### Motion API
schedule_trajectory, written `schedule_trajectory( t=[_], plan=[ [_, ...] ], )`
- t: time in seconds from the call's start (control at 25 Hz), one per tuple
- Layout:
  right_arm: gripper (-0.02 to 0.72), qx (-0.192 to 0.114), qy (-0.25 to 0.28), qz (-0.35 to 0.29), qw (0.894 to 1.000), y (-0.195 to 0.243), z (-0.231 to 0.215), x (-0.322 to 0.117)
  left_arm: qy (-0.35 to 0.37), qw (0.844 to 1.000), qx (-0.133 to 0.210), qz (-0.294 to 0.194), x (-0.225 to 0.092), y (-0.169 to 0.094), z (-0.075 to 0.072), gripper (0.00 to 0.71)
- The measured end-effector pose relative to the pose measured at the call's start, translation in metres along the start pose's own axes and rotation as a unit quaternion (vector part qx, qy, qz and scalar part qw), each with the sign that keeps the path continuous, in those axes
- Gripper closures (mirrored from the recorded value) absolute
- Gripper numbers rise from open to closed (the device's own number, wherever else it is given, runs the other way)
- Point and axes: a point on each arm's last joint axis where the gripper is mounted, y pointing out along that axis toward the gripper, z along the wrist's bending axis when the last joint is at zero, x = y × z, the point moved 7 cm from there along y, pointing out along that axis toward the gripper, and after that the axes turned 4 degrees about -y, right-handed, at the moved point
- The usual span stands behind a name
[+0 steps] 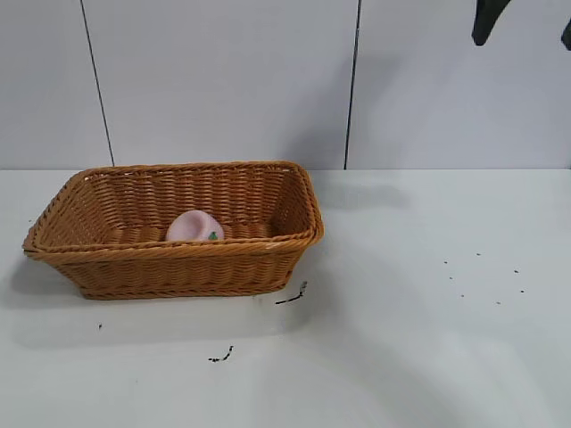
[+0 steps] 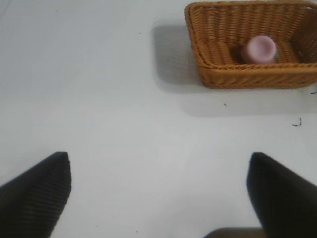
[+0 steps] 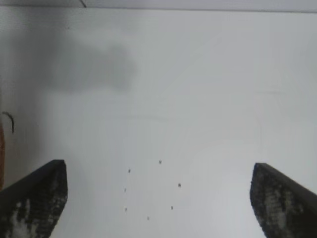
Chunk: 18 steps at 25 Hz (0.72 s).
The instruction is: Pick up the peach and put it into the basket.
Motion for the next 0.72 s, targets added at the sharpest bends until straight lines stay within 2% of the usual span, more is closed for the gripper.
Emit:
schedule_trajectory(
  t=[0.28,0.48,0.6,0.72],
  plan=[
    [0.008,0.008,0.002,0.023,1.000,-0.056,0.012,-0.105,0.000,1.000,0.000,0.000,0.000,0.000,0.000,0.017],
    [0.008,0.011,0.002,0.043,0.999,-0.070,0.021,-0.201,0.000,1.000,0.000,0.000,0.000,0.000,0.000,0.017],
    [0.008,0.010,-0.001,0.032,0.999,-0.074,0.026,-0.255,0.000,1.000,0.000,0.000,0.000,0.000,0.000,0.017],
    [0.008,0.004,-0.004,-0.030,1.000,-0.076,0.029,-0.292,0.000,1.000,0.000,0.000,0.000,0.000,0.000,0.017]
  ],
)
